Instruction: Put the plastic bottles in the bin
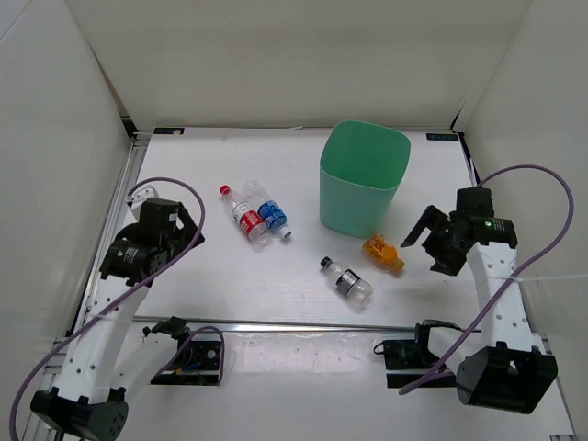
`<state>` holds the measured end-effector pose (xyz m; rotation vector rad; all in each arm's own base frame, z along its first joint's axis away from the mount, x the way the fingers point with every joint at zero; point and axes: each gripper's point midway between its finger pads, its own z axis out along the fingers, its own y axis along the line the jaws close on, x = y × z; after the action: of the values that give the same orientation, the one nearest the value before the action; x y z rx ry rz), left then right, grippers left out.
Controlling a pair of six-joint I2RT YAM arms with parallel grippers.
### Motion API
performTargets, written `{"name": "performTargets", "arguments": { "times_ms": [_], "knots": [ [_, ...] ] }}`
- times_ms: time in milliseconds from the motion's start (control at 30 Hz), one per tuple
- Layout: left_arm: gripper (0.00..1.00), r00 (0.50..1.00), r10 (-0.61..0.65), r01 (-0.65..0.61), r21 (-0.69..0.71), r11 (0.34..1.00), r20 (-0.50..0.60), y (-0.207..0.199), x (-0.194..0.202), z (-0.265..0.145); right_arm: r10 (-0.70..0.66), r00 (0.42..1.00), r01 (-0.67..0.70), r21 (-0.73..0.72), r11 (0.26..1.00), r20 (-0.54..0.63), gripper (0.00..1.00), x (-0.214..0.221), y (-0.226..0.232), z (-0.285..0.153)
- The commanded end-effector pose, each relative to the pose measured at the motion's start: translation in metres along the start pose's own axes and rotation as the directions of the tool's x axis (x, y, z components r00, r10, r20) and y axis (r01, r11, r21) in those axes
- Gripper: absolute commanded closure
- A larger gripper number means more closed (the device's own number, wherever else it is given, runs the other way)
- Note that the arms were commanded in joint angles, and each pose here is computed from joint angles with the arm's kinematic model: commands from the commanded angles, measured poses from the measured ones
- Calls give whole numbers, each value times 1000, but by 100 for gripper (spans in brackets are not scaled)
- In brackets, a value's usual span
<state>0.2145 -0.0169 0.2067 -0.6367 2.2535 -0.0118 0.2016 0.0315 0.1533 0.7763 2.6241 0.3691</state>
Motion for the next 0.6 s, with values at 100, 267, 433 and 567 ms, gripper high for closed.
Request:
{"name": "performTargets", "arguments": {
  "times_ms": [100, 267, 433, 567],
  "knots": [
    [0, 997, 69, -69, -6, 998, -19, -12, -4, 13, -277, 959, 283, -99, 954, 63, 1, 1, 27, 2],
    [0, 995, 95, -95, -6, 995, -18, -24, -10, 17, -459, 888, 459, 10, 888, -18, 1, 16, 30, 32],
    [0, 993, 109, -110, -19, 994, -54, -27, -5, 27, -573, 820, 569, 86, 818, 15, 1, 17, 43, 49],
    [0, 990, 128, -131, -48, 990, -66, -25, -2, 31, -589, 808, 576, 193, 794, 13, 1, 6, 38, 67]
  ]
}}
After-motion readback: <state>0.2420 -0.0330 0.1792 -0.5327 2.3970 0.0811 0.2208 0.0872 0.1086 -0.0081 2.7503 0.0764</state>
